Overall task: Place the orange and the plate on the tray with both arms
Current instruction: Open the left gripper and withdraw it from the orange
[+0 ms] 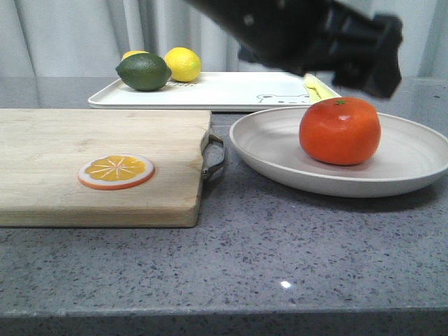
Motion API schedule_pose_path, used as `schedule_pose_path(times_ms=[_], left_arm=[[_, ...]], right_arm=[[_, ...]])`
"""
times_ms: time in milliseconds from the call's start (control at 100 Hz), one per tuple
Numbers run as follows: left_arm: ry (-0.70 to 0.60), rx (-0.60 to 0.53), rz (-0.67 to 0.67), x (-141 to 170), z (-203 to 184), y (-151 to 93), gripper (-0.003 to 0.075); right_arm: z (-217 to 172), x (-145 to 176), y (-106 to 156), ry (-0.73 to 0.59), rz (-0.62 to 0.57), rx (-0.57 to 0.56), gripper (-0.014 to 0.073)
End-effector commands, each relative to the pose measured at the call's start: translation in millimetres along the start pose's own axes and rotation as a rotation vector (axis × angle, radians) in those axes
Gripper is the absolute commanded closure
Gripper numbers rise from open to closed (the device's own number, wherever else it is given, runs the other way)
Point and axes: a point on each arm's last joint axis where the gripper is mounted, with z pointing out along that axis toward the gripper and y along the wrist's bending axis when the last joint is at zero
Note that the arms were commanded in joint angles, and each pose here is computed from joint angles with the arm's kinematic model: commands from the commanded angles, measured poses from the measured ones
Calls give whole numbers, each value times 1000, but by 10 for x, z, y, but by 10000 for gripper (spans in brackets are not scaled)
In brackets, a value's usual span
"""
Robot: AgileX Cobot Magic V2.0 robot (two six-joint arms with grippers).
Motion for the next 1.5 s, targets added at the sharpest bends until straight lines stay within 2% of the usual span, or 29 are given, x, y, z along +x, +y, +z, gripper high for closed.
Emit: schedule_pose_path(times_ms=[0,260,410,530,750,1060,1320,1490], left_arm=[[-144,-78,-12,-307,-352,35,60],[-211,-213,-42,-226,-1038,313,60],[-243,-322,-70,-105,-1489,543,60],[-267,-392,-87,28,-1810,619,60],[-287,-447,-100,386,-2233,509,60],[-337,-549,-109,892,-2629,357,60],[-337,-575,-115,1023,-2684,337,60],[-334,-575,-116,1034,-2679,337,60]], right_arm=[[-6,-158,16,-85,-1,-3,22],[-6,-156,15,-83,-1,-3,22],[-5,-152,15,-78,-1,-2,22],[-5,-151,15,-77,-1,-2,22],[-5,-148,15,-74,-1,-2,22],[-3,-100,11,-21,-1,3,22],[-3,-117,14,-39,3,-1,22],[56,-141,42,-44,62,-32,22]])
